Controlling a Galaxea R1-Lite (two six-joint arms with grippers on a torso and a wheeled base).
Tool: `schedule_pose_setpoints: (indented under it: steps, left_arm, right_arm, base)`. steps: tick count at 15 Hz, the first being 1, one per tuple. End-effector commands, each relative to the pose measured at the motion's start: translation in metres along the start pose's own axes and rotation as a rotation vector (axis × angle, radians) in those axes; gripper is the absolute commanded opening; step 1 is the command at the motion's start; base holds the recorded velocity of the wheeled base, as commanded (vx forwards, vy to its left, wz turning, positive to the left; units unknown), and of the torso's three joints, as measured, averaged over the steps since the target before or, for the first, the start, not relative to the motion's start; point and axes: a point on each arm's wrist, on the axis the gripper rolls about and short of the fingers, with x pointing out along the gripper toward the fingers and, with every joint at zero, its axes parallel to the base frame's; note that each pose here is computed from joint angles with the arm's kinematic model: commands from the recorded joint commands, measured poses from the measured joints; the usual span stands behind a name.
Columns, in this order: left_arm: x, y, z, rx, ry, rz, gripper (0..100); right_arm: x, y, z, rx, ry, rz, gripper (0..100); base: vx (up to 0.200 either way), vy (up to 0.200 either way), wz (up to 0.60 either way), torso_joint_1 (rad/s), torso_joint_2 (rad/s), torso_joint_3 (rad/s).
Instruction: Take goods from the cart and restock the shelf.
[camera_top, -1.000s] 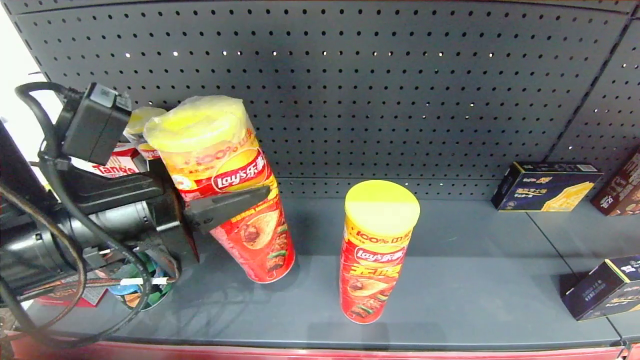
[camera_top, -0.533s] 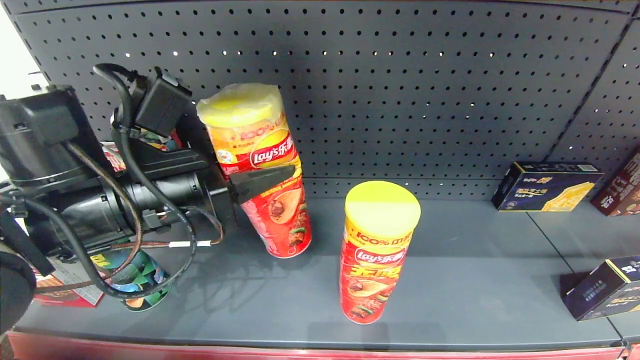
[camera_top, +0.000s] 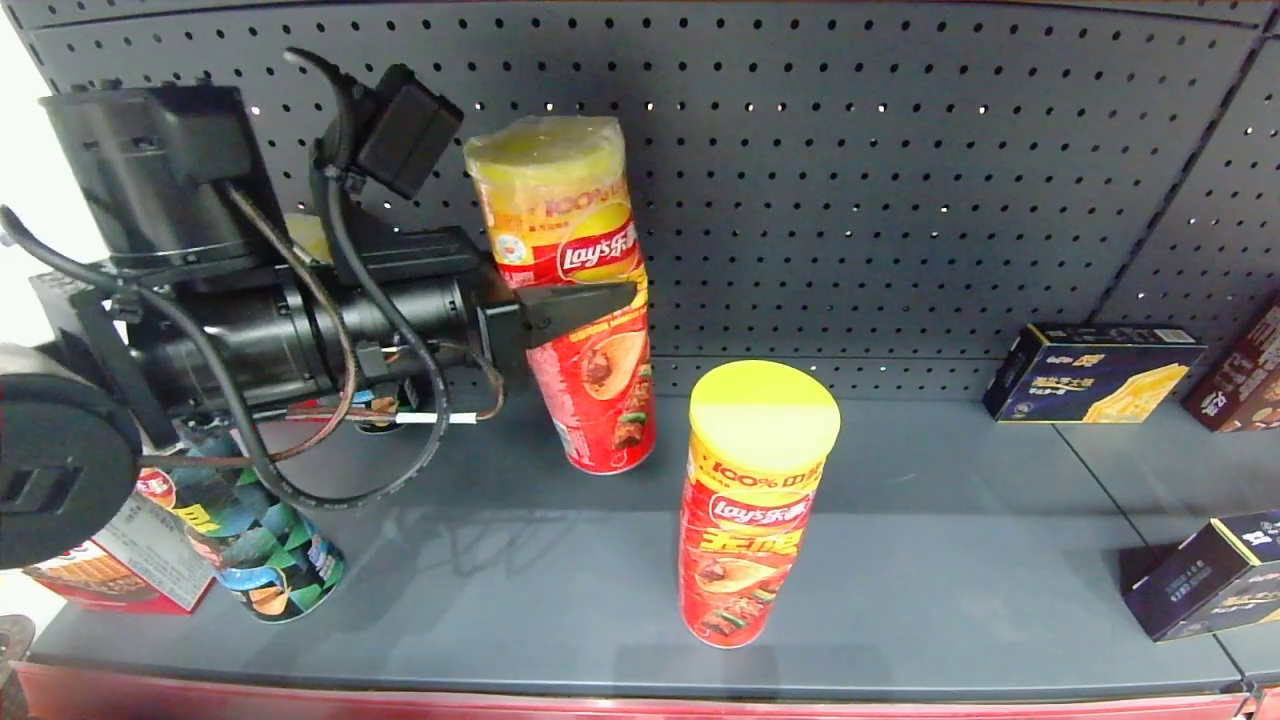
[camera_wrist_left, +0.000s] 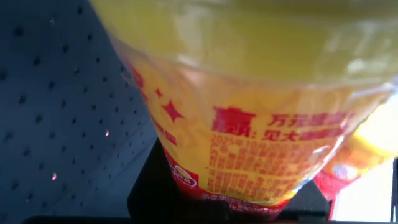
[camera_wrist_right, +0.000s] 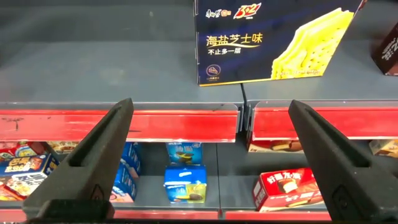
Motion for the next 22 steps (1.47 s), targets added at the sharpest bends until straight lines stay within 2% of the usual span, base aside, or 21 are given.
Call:
schedule_pose_setpoints:
  steps: [1,2,4,7,9,22]
  left_arm:
    - [0.017,0.010,0.001,0.015,0.025,-0.004,0]
    - [0.023,0.014,0.000,0.074,0.045,-0.005,0]
    - [0.040,0.023,-0.011,0.114,0.099,-0.018,0]
    - [0.066,0.023,-0.013,0.124,0.083,-0.057,0]
    - [0.075,0.025,-0.021,0.120,0.094,-0.065,0]
    - [0.106,0.037,-0.062,0.112,0.088,-0.082,0]
  right_arm:
    - [0.000,0.000,0.000,0.000,0.001,0.001,100]
    - [0.000,0.000,0.000,0.000,0.001,0.001,100]
    - [0.000,0.000,0.000,0.000,0.001,0.001,100]
    - [0.000,0.000,0.000,0.000,0.001,0.001,100]
    - [0.000,0.000,0.000,0.000,0.001,0.001,100]
    - [0.000,0.000,0.000,0.000,0.001,0.001,100]
  base:
    - [0.000,0.000,0.00,0.000,0.00,0.000]
    - [0.000,0.000,0.00,0.000,0.00,0.000]
    - [0.000,0.000,0.00,0.000,0.00,0.000]
    - [0.000,0.000,0.00,0.000,0.00,0.000]
    - [0.000,0.000,0.00,0.000,0.00,0.000]
    - [0.000,0.000,0.00,0.000,0.00,0.000]
